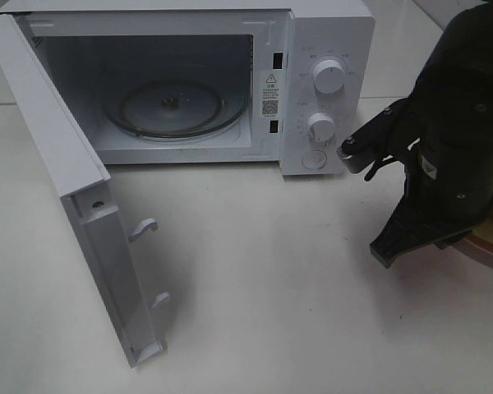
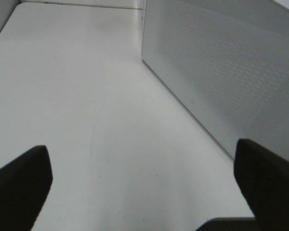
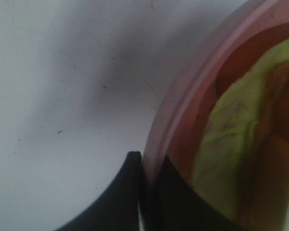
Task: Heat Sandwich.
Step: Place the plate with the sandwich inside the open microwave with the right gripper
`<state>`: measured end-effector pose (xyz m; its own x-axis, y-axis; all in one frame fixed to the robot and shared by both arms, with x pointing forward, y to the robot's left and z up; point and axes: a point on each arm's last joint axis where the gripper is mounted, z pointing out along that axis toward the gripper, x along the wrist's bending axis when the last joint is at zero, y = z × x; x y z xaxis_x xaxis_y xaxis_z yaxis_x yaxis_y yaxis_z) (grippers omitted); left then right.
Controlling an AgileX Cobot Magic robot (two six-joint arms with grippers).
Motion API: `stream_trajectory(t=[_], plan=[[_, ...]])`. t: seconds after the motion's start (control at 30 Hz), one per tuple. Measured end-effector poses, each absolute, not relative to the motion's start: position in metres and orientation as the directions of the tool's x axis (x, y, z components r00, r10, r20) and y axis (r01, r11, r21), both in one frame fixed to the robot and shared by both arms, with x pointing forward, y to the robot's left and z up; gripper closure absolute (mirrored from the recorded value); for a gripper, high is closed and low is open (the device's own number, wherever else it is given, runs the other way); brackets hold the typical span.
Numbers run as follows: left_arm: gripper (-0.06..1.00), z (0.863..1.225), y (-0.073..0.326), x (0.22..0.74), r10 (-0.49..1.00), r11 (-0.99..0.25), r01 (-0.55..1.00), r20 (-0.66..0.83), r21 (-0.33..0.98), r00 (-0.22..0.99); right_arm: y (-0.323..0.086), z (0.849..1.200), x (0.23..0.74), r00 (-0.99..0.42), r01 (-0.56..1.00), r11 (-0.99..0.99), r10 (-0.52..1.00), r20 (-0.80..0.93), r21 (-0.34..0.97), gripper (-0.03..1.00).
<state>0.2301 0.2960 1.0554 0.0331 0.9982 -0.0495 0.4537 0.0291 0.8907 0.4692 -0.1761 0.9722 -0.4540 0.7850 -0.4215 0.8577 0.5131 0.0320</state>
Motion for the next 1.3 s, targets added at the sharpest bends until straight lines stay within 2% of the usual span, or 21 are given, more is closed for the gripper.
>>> stream_trajectory(t=[0.4, 0.67, 0.97, 1.3], plan=[[-0.02, 1.055, 0.296, 0.230, 0.998, 0.029, 0.454, -0.050, 0.891, 0.033, -0.154, 0.989, 0.444, -0.574, 0.765, 0.644, 0.701, -0.423, 0.030, 0.92], [-0.02, 1.055, 0.296, 0.230, 0.998, 0.029, 0.454, -0.050, 0.891, 0.033, -0.137, 0.993, 0.427, -0.695, 0.642, 0.766, 0.576, -0.430, -0.012, 0.92], [-0.02, 1.055, 0.296, 0.230, 0.998, 0.029, 0.454, -0.050, 0.891, 0.033, -0.116, 0.993, 0.407, -0.820, 0.449, 0.891, 0.384, -0.425, -0.062, 0.92], [-0.02, 1.055, 0.296, 0.230, 0.998, 0.029, 0.454, -0.050, 0.891, 0.033, -0.104, 0.998, 0.400, -0.896, 0.187, 0.981, 0.152, -0.416, -0.045, 0.92]])
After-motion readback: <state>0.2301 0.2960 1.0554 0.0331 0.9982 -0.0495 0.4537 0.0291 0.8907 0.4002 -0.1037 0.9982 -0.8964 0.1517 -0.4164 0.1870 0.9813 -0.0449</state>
